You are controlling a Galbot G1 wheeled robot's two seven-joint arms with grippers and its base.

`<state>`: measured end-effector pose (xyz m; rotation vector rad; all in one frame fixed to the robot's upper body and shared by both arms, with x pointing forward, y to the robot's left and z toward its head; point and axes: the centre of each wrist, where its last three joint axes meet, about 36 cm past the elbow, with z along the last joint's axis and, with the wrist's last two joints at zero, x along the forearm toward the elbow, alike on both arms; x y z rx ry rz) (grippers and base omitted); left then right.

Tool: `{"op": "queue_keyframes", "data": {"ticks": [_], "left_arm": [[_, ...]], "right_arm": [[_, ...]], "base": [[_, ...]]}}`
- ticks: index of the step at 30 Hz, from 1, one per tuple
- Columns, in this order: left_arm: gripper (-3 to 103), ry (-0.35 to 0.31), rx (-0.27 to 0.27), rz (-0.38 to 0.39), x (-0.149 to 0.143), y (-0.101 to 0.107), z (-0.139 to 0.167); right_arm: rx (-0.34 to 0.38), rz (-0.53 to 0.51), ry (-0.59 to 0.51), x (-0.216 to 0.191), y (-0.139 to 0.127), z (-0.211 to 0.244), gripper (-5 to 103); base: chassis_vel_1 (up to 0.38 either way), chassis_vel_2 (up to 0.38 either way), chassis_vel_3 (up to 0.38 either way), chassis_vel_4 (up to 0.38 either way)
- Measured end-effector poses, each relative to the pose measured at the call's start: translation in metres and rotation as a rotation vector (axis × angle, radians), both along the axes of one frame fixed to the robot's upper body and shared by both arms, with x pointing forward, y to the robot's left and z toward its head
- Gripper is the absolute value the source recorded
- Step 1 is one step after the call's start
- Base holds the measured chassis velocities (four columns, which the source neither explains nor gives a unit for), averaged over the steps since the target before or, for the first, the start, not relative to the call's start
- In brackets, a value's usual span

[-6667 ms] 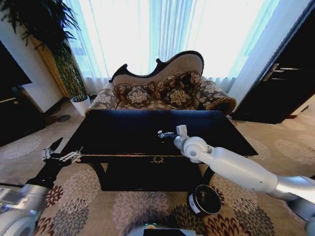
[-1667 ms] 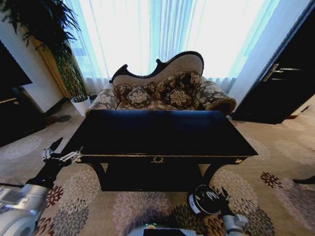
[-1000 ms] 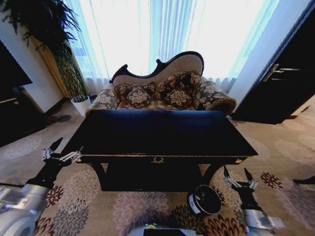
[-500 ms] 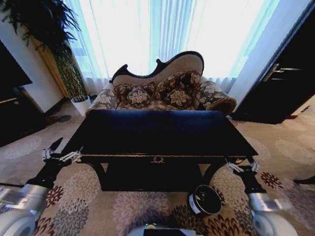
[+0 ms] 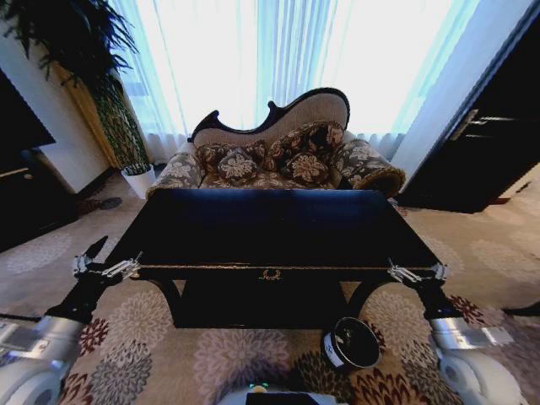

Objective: Move to the front of the table and place the trash on the table into the trash bin.

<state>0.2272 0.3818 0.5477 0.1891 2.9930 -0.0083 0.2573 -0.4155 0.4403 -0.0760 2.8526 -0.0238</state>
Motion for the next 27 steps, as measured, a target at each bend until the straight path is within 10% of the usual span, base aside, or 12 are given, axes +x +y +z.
{"op": "queue_keyframes", "data": {"ticks": [27], "left_arm": [[100,0.000,0.000,0.000,0.0000,0.0000,0.0000]], "right_arm": [[-0.002,-0.005,0.000,-0.0004,0.0001,-0.0009,100]], "base": [[0.000,0.000,0.000,0.000]]}}
